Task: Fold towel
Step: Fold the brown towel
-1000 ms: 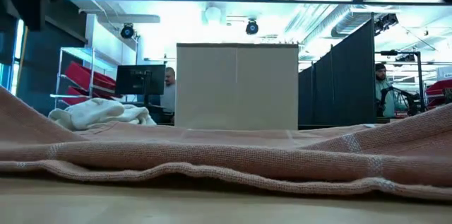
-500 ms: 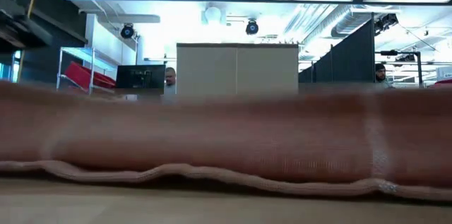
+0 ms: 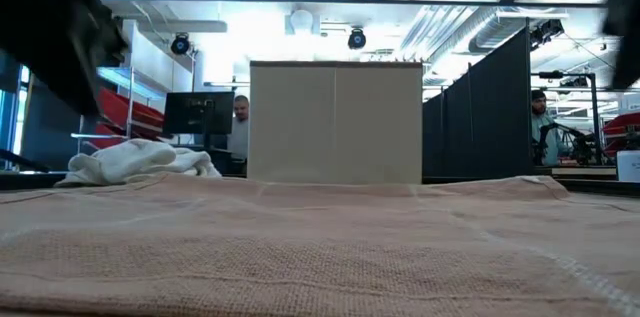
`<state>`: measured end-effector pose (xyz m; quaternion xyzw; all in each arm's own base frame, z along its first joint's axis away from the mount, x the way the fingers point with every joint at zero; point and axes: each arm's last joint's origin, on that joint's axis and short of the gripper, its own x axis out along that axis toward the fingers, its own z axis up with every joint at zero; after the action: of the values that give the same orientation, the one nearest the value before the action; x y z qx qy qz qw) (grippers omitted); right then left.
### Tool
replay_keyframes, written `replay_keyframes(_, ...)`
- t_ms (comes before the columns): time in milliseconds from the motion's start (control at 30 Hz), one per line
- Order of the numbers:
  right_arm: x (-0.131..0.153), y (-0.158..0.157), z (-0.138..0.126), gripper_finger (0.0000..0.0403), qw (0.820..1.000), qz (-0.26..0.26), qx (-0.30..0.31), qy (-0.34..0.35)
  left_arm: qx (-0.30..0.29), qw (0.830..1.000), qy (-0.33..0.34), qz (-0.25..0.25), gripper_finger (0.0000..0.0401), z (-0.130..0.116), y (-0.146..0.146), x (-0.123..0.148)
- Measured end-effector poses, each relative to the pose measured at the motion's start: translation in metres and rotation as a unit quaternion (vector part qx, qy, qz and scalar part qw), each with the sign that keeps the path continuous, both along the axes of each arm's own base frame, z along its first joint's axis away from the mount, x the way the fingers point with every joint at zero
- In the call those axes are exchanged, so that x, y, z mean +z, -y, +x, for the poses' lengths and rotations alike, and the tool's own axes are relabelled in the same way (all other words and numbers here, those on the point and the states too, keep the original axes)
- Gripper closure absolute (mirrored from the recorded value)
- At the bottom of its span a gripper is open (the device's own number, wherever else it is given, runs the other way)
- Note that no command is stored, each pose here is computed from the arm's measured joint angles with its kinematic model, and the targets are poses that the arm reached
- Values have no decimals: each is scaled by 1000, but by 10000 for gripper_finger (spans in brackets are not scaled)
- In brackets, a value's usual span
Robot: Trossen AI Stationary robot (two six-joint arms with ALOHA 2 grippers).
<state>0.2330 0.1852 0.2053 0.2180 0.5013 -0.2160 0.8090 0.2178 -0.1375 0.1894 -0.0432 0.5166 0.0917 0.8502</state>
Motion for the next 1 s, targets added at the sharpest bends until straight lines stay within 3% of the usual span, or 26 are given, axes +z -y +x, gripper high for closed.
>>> replay_keyframes(200,-28,27,22,403,998,-23,-22,-57,59,998,-21,-20,401,-1,-22,-35)
replay_keyframes(367,-63,44,24,403,996,34,-48,-66,73,995,-38,-47,401,-9,-17,-40)
replay_keyframes(500,-75,56,27,403,995,73,-62,-41,95,990,-56,-85,401,-21,-4,-46)
replay_keyframes(800,-78,103,49,403,997,55,-57,-11,144,980,-71,-116,401,-48,26,-55)
replay_keyframes(1000,-68,148,72,403,998,45,-45,20,207,968,-115,-85,401,-63,20,-54)
